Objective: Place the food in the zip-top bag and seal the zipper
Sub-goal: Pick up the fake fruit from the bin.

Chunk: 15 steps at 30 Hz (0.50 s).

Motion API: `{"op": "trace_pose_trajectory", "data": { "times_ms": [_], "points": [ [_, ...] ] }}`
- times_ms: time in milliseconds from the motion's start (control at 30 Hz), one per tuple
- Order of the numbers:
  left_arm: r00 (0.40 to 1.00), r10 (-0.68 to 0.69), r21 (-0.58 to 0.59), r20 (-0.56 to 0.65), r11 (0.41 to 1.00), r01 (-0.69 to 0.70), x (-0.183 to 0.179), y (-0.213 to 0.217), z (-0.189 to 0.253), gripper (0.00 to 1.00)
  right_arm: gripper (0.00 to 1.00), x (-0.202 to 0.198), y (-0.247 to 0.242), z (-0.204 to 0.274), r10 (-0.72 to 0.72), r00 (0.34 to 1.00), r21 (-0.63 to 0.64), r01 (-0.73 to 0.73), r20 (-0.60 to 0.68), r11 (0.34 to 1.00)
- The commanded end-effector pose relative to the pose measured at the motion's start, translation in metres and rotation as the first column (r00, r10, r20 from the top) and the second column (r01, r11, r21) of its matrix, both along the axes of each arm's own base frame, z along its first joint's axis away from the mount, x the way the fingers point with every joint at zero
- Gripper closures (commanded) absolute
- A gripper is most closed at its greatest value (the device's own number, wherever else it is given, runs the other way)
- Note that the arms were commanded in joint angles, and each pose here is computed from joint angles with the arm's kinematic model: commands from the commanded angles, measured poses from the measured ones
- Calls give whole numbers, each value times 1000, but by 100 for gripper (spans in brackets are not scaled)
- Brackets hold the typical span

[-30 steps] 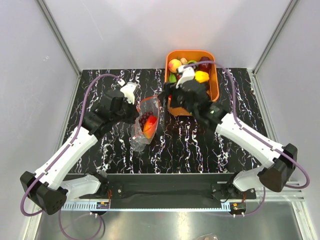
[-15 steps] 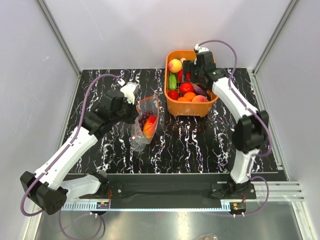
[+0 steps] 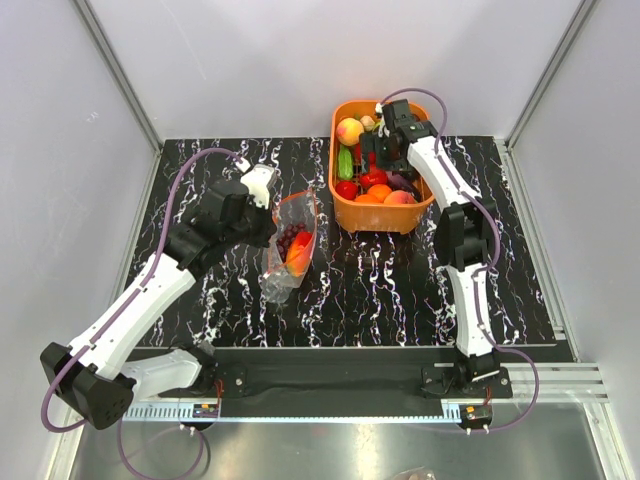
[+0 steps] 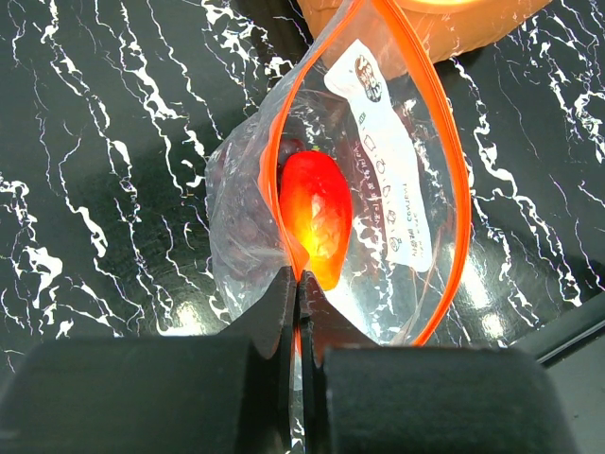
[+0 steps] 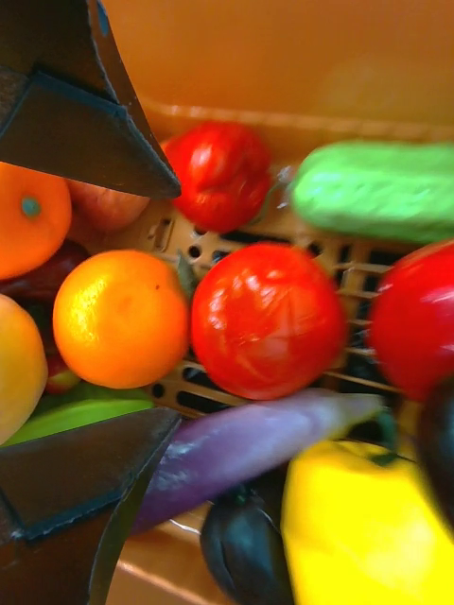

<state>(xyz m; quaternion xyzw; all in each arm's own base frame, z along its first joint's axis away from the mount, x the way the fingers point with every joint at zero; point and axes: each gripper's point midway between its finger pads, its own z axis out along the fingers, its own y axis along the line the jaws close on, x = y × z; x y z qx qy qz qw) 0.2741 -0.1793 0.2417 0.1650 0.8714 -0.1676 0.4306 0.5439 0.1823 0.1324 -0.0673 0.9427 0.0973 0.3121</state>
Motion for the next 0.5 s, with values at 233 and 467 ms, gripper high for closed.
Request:
{"op": "trace_pose_trajectory", "data": {
  "times_ms": [233,467],
  "points": [
    [998,9,-18,66,1000,-8,7,1,22,100,5,-11,-6,-61,29,982,-39,-37,-187,999],
    [998,9,-16,62,1000,-8,7,0,20,100,15,-8,-2,-80,41,979,-36,-49,-200,998]
  ]
}}
